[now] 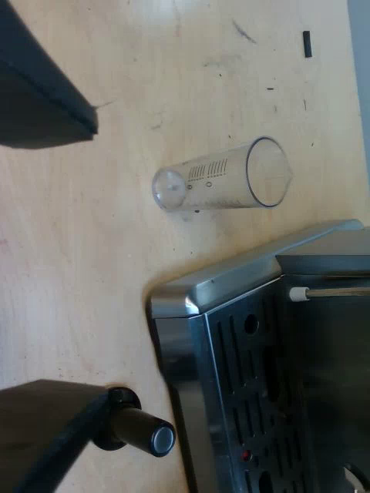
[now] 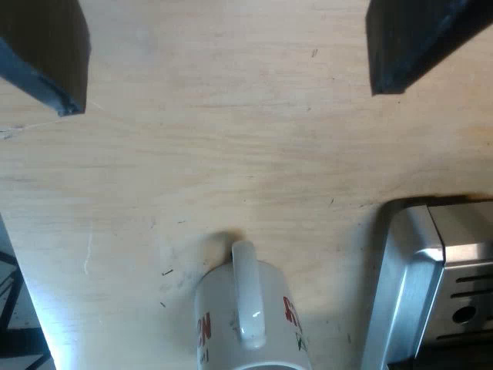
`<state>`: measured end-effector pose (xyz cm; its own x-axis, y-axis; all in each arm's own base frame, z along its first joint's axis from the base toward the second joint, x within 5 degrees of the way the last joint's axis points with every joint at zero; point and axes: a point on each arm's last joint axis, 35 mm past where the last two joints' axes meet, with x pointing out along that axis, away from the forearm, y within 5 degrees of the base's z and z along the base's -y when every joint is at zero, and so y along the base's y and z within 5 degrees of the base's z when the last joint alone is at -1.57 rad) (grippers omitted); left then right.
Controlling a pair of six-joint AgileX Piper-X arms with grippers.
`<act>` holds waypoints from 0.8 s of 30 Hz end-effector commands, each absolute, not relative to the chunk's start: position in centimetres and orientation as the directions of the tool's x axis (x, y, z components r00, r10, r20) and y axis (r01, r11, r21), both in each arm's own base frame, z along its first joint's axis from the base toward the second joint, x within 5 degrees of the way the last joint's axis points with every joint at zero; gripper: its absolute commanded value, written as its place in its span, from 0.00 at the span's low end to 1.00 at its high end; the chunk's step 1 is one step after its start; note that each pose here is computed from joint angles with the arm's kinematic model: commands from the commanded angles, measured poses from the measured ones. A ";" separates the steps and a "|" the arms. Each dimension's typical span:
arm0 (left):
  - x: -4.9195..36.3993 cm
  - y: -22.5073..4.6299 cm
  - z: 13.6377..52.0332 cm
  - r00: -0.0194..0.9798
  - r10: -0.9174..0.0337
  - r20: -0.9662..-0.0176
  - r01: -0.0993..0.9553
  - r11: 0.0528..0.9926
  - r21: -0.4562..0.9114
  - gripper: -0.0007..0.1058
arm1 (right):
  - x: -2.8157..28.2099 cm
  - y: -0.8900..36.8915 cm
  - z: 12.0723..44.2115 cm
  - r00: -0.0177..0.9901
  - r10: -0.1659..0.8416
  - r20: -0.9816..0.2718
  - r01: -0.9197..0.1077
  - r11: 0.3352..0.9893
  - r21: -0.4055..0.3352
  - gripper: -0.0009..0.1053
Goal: Pour the beans into the coffee machine
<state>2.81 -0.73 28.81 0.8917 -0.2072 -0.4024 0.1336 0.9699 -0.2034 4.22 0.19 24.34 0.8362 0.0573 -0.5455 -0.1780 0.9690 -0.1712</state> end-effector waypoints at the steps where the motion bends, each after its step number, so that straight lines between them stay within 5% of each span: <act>1: 2.9 -0.7 29.0 0.895 -0.207 -0.396 0.135 0.970 -0.203 0.62 | 4.3 0.2 24.5 0.838 0.067 -0.541 -0.184 0.969 -0.166 0.75; 24: 3.0 -0.7 29.0 0.895 -0.210 -0.394 0.162 0.975 -0.150 0.62 | 4.3 0.2 24.5 0.838 0.064 -0.541 -0.182 0.969 -0.167 0.75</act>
<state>2.82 -0.73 28.83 0.8924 -0.2072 -0.4007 0.1589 0.9757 -0.1507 4.22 0.19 24.34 0.8362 0.0573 -0.5455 -0.1780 0.9690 -0.1712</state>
